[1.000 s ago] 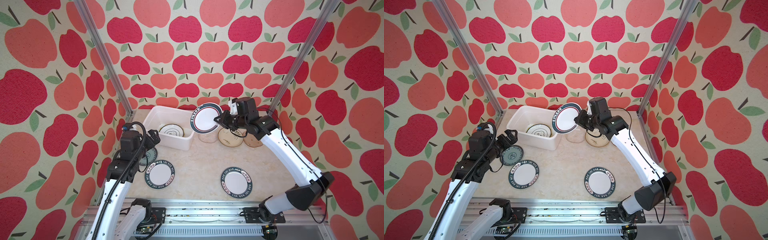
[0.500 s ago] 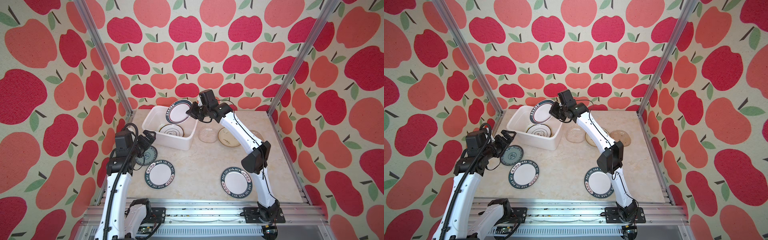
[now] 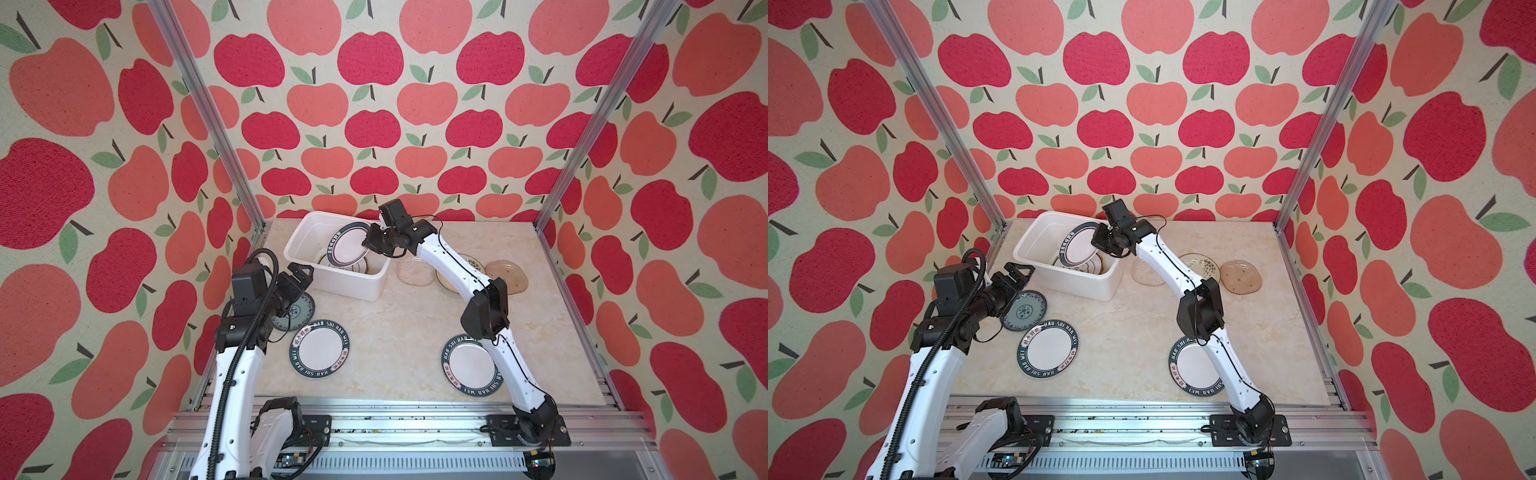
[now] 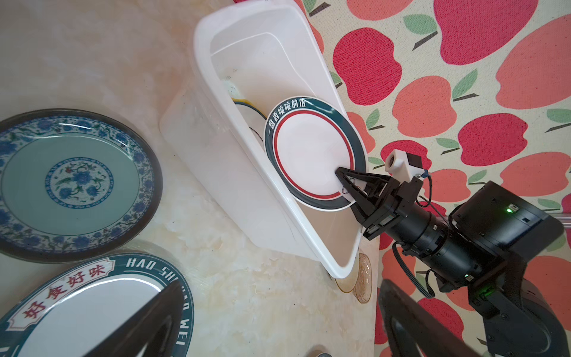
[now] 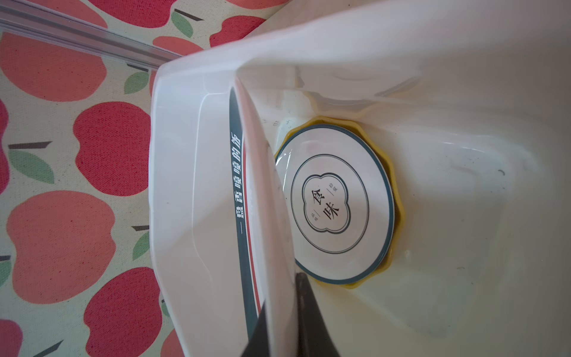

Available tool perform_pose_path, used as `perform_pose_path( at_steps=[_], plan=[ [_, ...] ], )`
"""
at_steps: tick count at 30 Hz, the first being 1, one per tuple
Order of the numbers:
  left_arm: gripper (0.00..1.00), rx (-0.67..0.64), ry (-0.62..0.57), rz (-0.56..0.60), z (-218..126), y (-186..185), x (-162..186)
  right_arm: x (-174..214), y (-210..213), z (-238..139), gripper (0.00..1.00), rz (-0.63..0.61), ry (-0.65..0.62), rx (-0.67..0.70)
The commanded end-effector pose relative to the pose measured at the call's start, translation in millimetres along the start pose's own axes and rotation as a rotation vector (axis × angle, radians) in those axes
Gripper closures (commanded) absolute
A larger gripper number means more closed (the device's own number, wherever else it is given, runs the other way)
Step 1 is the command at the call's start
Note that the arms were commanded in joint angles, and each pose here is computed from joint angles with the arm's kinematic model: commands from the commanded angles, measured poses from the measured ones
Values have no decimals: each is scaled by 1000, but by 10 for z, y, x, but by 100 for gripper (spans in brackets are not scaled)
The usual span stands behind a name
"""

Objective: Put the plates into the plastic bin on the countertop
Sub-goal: 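Lower the red-ring plate into the bin with the right gripper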

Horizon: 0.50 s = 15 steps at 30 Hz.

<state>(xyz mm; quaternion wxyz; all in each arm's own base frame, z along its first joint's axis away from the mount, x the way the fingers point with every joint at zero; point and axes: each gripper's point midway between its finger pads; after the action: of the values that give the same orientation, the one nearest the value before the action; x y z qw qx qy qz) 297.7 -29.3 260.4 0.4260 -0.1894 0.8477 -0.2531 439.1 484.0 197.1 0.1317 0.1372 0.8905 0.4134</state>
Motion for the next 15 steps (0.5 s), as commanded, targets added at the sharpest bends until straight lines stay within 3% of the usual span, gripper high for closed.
perform_pose_path(
  at_steps=[1, 8, 15],
  plan=[
    [1, 3, 4, 27, 21, 5, 31, 64, -53, 37, 100, -67, 13, 26],
    [1, -8, 13, 33, 5, 33, 92, 60, -243, -8, 100, -57, -4, 110],
    [1, 0, 15, 38, -24, 20, 131, 106, 278, 70, 100, -82, 9, -120]
  ],
)
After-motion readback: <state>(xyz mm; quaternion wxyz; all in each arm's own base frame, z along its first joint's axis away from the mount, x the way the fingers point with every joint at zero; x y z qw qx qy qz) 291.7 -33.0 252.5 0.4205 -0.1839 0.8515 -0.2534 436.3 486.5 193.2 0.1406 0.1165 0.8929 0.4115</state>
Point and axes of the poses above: each gripper's point midway between its finger pads, its own z axis out along the fingers, its own y axis along the line the jaws close on, x = y × z, and after that the axes turned 15 degrees about z, right-handed
